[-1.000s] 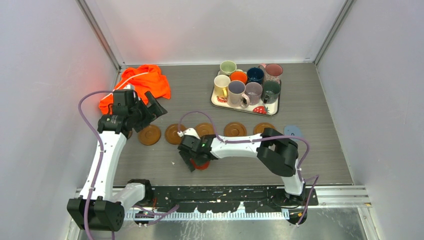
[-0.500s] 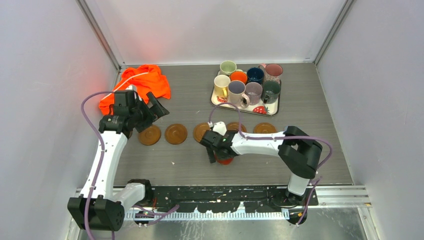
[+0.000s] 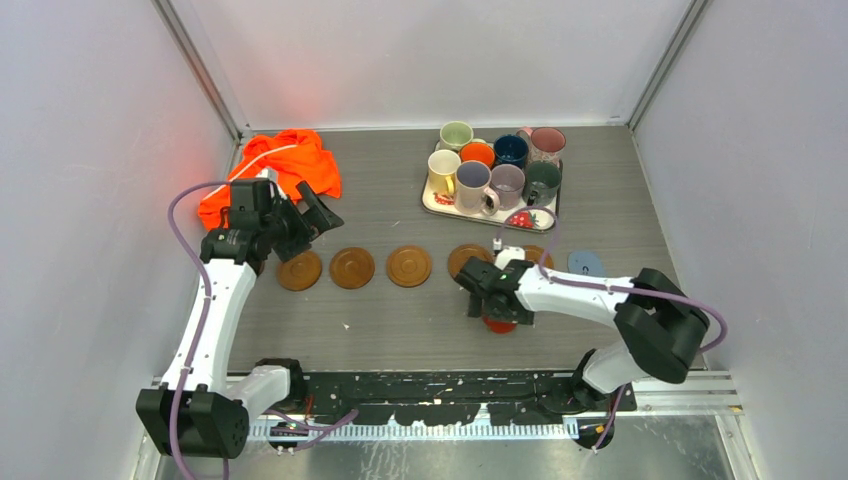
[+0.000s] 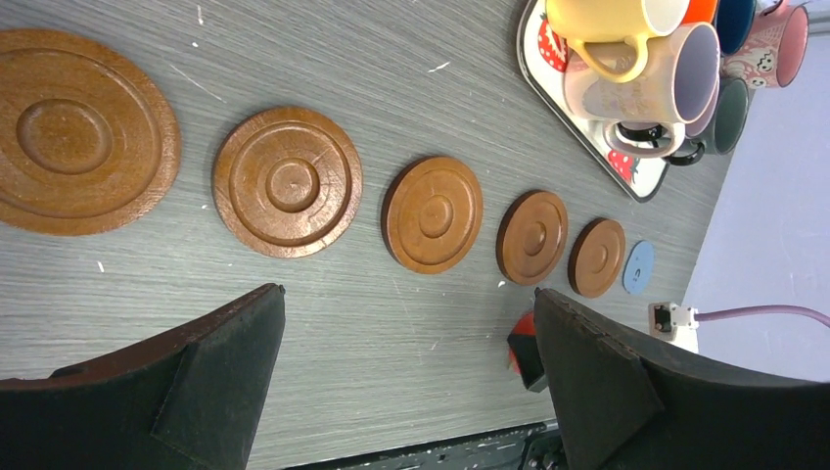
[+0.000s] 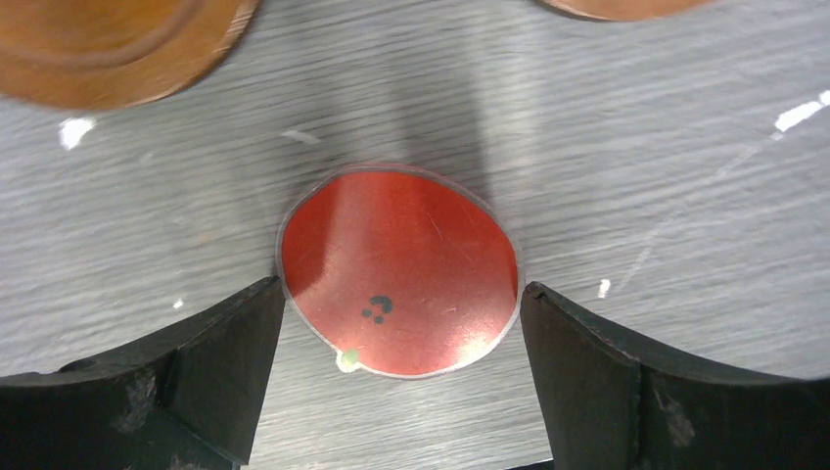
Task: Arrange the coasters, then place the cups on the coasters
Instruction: Move the coaster to the center of the board.
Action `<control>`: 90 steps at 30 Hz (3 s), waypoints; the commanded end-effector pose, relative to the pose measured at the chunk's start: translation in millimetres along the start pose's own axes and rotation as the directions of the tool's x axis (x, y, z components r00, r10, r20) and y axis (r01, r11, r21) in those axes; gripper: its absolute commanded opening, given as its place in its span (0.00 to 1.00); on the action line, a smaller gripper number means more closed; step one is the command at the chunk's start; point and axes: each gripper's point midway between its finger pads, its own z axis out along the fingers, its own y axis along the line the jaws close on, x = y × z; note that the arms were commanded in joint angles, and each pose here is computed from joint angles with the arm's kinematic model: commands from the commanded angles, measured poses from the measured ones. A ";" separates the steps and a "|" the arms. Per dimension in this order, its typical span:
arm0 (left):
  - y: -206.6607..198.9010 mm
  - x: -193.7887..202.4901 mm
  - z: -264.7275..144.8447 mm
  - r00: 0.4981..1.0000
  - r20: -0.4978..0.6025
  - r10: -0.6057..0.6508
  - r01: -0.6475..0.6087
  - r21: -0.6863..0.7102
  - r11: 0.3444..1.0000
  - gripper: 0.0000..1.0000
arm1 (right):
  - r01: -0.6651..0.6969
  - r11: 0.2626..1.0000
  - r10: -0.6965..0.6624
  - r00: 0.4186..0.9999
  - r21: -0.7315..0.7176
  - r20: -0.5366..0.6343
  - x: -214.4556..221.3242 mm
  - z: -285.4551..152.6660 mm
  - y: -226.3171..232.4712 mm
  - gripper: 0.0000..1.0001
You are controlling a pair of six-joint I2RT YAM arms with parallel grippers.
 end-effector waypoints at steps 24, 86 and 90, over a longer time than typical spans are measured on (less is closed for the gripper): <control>-23.0 1.8 0.6 1.000 -0.016 -0.002 0.004 0.140 0.990 1.00 | -0.447 0.878 0.419 0.891 0.170 0.176 -54.7 -34.3 -102.9 0.95; -23.6 8.9 2.6 0.999 -0.039 -0.005 0.011 0.150 0.989 1.00 | -0.759 0.573 0.790 0.612 0.309 0.037 -12.4 10.8 -126.9 0.45; -23.8 9.4 1.9 0.999 -0.039 -0.004 0.010 0.150 0.989 1.00 | -0.742 0.597 0.772 0.635 0.304 0.034 -22.5 4.6 -126.2 0.47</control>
